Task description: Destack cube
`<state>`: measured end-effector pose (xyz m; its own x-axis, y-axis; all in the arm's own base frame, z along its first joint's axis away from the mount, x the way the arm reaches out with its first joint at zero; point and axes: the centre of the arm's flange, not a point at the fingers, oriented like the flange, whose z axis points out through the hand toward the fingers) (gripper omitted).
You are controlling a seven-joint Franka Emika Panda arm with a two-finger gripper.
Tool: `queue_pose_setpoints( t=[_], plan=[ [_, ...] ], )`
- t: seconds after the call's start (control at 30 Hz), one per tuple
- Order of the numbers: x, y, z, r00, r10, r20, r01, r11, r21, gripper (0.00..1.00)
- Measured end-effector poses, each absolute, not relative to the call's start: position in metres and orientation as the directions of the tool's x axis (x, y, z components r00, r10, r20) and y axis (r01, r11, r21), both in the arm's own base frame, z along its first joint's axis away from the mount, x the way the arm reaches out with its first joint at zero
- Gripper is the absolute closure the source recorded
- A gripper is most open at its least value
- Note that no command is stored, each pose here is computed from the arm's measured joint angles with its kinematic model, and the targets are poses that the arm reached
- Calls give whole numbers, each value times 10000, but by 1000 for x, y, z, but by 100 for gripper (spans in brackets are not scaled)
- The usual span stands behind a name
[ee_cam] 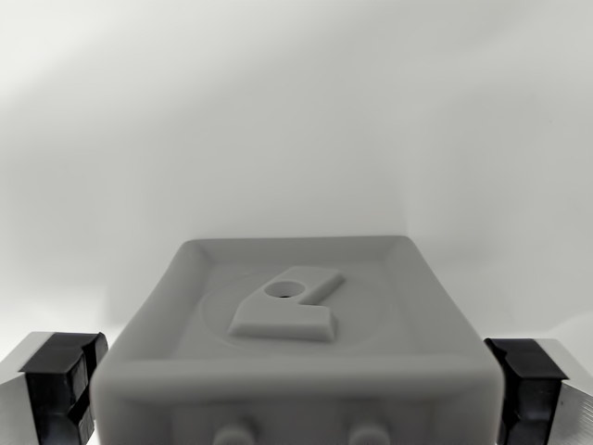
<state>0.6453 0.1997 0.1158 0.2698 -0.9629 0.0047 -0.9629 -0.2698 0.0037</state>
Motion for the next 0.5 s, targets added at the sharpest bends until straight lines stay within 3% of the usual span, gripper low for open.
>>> queue_pose_setpoints(
  t=[0.5],
  plan=[
    [646,200,123,2697,-9629,42,-9629,-2697,-4,0]
  ],
)
